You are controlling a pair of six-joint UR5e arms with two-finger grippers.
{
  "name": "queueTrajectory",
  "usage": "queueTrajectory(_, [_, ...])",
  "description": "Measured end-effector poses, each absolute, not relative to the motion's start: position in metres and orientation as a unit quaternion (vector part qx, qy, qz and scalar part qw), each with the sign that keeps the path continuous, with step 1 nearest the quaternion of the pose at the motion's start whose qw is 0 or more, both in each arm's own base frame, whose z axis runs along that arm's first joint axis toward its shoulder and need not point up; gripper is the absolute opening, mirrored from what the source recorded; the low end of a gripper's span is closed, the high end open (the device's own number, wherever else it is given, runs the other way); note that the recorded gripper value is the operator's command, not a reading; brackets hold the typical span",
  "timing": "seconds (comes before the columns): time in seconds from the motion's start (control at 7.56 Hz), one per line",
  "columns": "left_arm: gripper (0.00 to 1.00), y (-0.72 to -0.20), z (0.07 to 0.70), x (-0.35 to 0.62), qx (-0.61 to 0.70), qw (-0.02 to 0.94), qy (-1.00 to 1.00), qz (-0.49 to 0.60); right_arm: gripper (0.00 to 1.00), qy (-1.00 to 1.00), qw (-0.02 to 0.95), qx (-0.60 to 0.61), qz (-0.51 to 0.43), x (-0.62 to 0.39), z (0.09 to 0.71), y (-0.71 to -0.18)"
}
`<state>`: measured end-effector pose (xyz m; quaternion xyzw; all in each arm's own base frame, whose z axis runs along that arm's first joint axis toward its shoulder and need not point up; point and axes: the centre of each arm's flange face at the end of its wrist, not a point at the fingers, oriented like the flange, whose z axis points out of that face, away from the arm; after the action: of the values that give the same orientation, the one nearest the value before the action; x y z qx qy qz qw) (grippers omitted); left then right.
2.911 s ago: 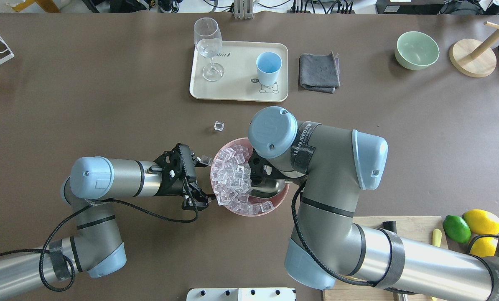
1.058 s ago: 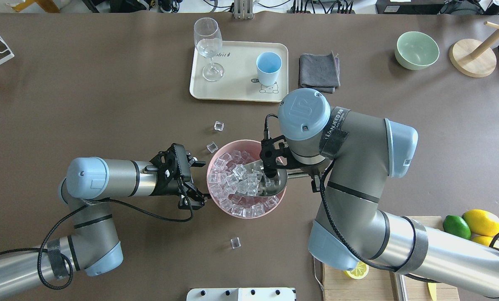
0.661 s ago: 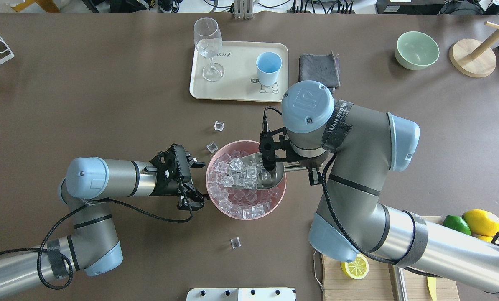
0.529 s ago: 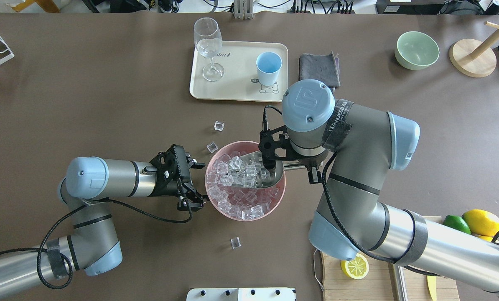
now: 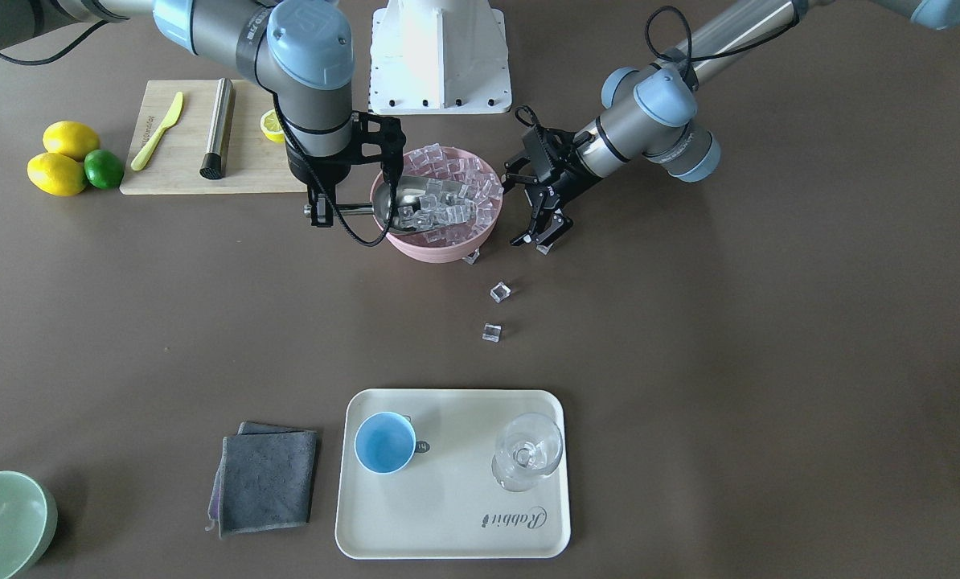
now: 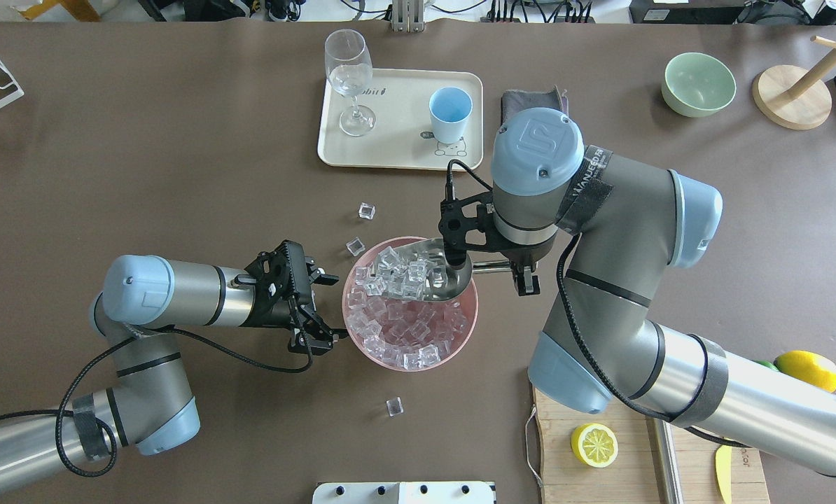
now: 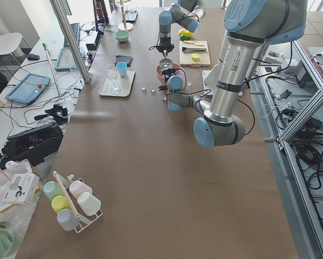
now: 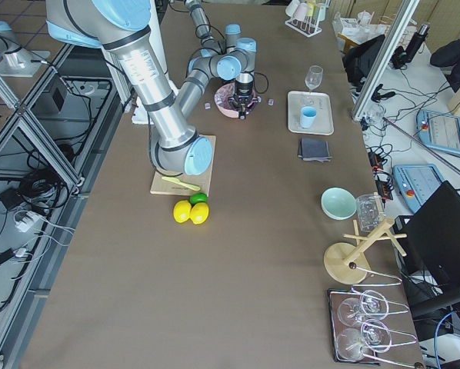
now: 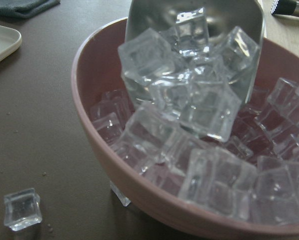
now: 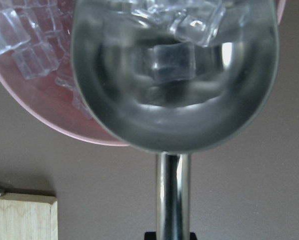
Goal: Put ice in cup with scoop
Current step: 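Lift the ice-filled scoop out of the bowl with the right gripper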
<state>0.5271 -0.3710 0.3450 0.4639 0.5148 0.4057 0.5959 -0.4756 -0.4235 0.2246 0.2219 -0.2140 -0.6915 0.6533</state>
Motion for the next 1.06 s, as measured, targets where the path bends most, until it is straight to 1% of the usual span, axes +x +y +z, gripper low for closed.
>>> queueTrajectory(0.53, [0.98, -0.372, 0.348, 0.526, 0.461, 0.596, 0.516, 0.408, 0.00, -0.247, 0.655, 0.237, -0.674, -0.450, 0.215, -0.434])
queueTrajectory(1.06, [0.98, -0.384, 0.357, 0.515, 0.455, 0.602, 0.513, 0.409, 0.00, -0.294, 0.694, 0.263, -0.602, -0.397, 0.208, -0.445])
